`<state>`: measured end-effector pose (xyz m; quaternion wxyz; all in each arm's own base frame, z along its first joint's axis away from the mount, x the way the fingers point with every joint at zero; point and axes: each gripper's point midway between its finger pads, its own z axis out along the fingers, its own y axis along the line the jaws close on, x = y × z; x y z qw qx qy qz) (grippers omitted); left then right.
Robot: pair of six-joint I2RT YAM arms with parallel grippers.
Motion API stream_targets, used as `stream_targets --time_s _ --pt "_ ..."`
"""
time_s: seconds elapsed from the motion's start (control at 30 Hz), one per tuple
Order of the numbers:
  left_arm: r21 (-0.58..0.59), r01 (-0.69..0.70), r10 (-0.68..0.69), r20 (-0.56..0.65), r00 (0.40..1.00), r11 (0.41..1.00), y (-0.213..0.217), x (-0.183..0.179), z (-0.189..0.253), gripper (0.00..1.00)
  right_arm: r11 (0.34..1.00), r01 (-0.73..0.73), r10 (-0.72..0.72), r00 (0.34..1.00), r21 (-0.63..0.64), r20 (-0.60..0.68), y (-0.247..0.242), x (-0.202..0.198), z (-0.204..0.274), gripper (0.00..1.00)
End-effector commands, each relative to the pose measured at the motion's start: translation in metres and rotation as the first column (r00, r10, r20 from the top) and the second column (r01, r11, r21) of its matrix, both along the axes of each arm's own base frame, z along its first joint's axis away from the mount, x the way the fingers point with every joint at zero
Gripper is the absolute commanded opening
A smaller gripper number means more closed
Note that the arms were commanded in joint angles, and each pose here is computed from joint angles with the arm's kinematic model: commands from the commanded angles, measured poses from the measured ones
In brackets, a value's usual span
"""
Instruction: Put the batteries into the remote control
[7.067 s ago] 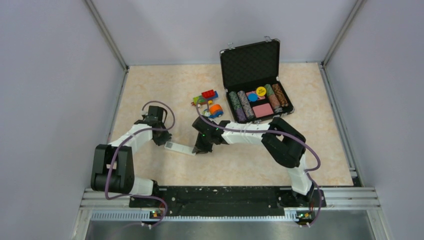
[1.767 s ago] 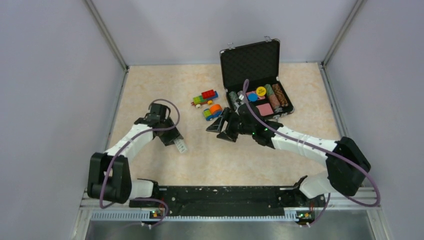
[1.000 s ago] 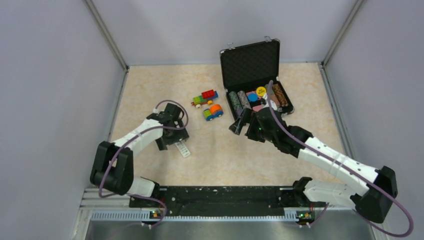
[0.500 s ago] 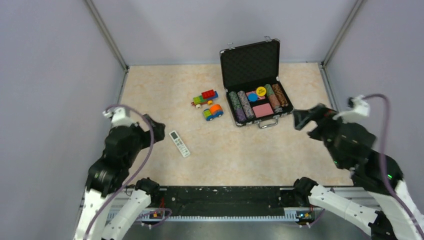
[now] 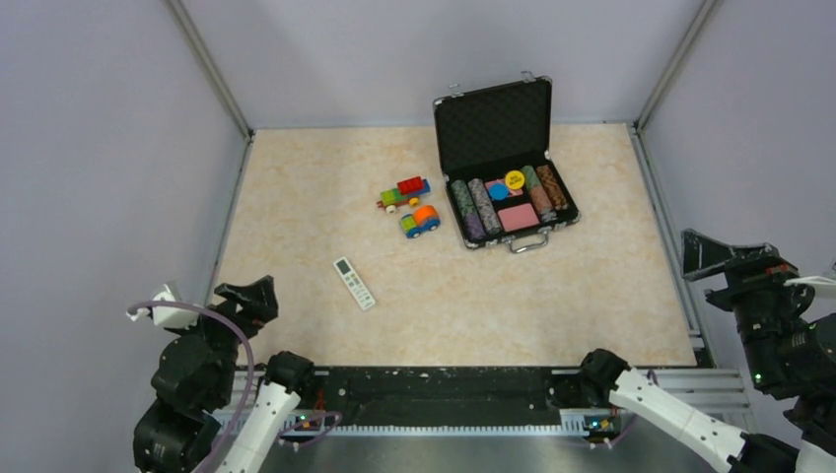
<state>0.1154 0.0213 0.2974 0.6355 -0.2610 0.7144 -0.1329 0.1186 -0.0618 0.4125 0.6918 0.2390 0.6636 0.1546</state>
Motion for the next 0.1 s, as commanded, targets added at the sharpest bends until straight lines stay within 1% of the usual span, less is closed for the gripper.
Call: stream_targets --time_s 0.0,0.07 --pt "-0.011 -0.041 0.041 0.023 0.999 0.999 0.0098 -0.009 0.0085 0.99 0.999 0.038 -0.038 0.999 -0.002 0.004 -0.0139 -0.008 -0.0038 0.99" --pt "-0.009 -0.038 0.038 0.029 0.999 0.999 0.0097 -0.0091 0.0103 0.99 0.999 0.04 -0.041 0.999 0.011 0.009 -0.0153 -0.0094 -0.0047 0.99"
